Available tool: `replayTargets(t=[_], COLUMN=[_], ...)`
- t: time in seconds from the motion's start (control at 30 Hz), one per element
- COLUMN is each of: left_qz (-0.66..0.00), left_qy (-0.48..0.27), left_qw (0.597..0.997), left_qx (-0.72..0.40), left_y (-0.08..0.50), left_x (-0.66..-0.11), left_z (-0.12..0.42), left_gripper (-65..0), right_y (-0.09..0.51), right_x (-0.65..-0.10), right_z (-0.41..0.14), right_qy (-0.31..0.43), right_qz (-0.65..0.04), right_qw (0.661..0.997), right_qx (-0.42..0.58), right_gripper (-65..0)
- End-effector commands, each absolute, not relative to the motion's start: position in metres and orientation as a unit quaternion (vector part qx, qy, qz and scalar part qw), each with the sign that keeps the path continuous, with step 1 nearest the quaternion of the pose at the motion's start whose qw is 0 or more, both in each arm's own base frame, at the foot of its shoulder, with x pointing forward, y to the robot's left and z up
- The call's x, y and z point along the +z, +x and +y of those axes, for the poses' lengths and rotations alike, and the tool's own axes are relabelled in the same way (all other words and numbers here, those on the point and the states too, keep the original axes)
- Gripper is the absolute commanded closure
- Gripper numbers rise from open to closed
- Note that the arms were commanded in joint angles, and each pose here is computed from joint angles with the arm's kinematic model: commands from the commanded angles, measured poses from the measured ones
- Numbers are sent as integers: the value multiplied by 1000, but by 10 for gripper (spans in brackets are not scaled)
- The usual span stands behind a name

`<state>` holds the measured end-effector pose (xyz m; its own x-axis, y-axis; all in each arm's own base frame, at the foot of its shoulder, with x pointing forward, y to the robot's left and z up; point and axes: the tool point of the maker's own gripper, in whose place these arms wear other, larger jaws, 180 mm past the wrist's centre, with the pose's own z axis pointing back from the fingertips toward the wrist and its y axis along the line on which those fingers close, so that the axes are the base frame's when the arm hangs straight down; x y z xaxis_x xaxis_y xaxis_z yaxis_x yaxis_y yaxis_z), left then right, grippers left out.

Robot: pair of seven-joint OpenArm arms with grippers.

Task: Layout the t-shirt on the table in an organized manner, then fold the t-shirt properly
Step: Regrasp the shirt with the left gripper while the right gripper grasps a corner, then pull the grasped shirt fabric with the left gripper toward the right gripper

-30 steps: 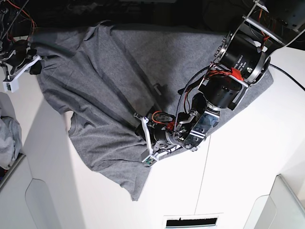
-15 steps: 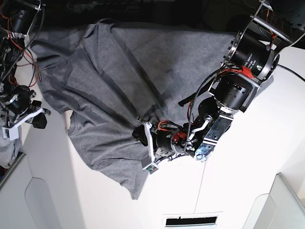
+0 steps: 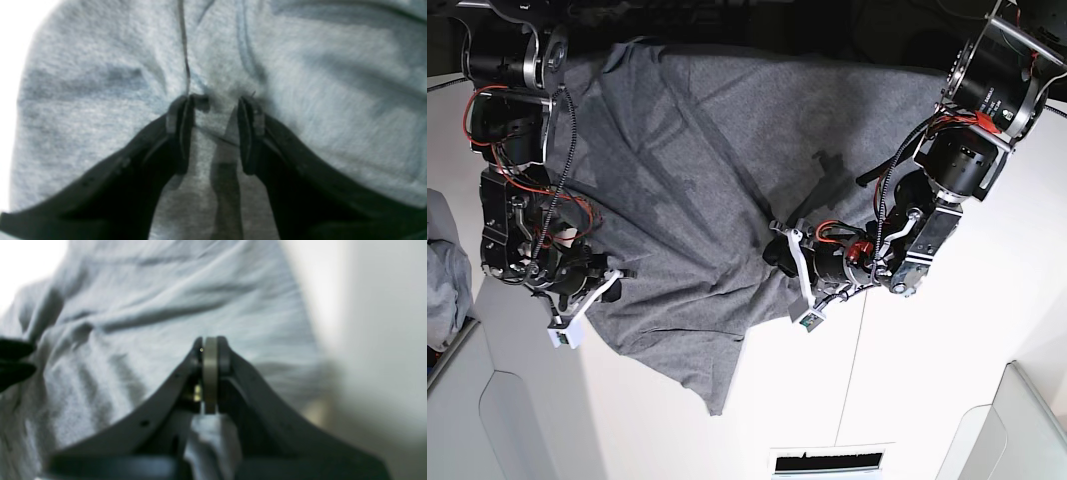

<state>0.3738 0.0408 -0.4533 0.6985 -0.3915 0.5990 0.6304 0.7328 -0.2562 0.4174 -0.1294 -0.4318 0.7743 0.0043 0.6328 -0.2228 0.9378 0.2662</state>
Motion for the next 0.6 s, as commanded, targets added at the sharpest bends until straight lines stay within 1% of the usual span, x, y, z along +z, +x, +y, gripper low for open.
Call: replayTargets(t=[0.0, 0.2, 0.37, 0.57], left_qz=[-269, -260, -261, -267], left_qy=[-237, -263, -272, -275], left_qw=[886, 881, 876, 873], left_qx=[-294, -296, -301, -301], left_y=[377, 362, 360, 363], left_x=[-446, -452, -449, -446], left_z=[33, 7, -2, -6], left_gripper=[-254, -254, -254, -254], right_y=[429, 393, 356, 320], right_x=[-421, -451, -462, -462], right_z=[-128, -134, -150, -166], right_qy=[162, 146, 148, 126], right_qz=[-346, -283, -266, -261], right_qw=[921, 943, 949, 952], right_qx=[73, 96, 88, 99], right_gripper=[0, 0, 0, 0])
